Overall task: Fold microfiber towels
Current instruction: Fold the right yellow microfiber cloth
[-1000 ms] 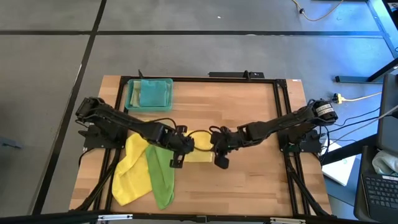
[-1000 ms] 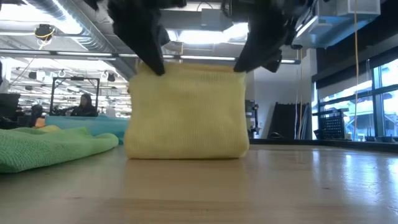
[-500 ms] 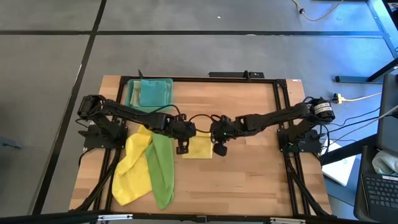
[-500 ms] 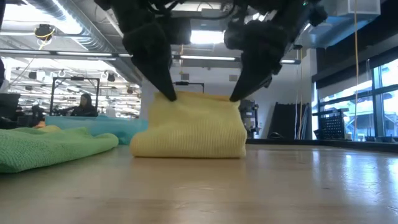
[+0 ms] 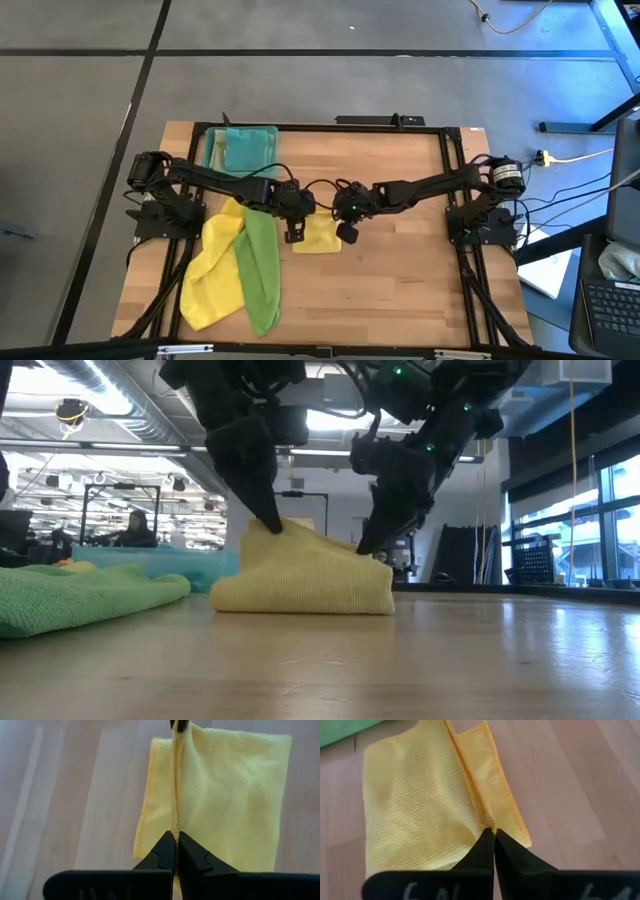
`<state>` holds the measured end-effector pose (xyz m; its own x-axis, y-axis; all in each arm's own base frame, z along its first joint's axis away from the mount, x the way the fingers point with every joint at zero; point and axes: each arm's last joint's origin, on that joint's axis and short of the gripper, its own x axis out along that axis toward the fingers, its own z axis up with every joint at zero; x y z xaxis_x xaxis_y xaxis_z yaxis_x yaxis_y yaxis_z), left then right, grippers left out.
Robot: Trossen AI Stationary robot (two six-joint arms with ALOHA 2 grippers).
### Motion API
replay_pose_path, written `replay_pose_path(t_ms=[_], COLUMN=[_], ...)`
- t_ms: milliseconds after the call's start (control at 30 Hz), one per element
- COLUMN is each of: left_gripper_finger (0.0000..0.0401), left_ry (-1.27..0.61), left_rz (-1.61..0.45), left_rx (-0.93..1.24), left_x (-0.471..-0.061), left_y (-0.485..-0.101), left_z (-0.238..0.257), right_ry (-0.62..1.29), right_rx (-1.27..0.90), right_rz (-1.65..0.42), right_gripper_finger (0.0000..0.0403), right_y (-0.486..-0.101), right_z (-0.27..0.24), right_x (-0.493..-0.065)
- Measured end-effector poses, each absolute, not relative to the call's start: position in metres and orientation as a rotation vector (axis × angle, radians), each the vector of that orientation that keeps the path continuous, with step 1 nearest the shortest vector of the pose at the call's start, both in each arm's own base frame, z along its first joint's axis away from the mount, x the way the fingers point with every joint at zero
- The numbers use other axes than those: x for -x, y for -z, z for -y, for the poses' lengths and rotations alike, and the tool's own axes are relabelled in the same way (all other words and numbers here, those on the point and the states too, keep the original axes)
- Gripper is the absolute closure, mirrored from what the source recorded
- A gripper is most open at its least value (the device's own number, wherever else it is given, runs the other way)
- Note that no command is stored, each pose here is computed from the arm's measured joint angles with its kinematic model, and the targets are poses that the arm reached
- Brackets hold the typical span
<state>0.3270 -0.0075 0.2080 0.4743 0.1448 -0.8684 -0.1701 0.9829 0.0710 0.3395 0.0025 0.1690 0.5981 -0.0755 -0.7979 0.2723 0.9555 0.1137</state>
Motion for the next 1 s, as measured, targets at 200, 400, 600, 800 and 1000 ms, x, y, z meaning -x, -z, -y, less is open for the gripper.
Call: replay_pose_path(t_ms=[200,400,600,800,1000], left_gripper_finger=[0.0401,0.0401,0.0401,0.0401,0.0401], left_ry=[-0.192,-0.195,-0.204,-0.248,-0.249], left_rz=[-1.068,-1.132,-1.157,-1.155,-1.155], left_rx=[0.024,0.016,0.011,-0.019,-0.019], left_x=[-0.334,-0.34,-0.343,-0.342,-0.343], left_y=[-0.197,-0.176,-0.166,-0.165,-0.165], left_z=[0.008,0.008,0.008,0.007,0.006], right_ry=[0.198,0.209,0.228,0.232,0.23], right_rx=[-0.214,-0.216,-0.216,-0.225,-0.226], right_rz=[-0.916,-0.926,-0.927,-0.954,-0.958], right_gripper_finger=[0.0398,0.0398,0.0398,0.039,0.0385], right_y=[-0.167,-0.167,-0.167,-0.158,-0.156], right_z=[-0.002,0.001,0.006,0.008,0.008], right_x=[-0.34,-0.339,-0.339,-0.341,-0.341])
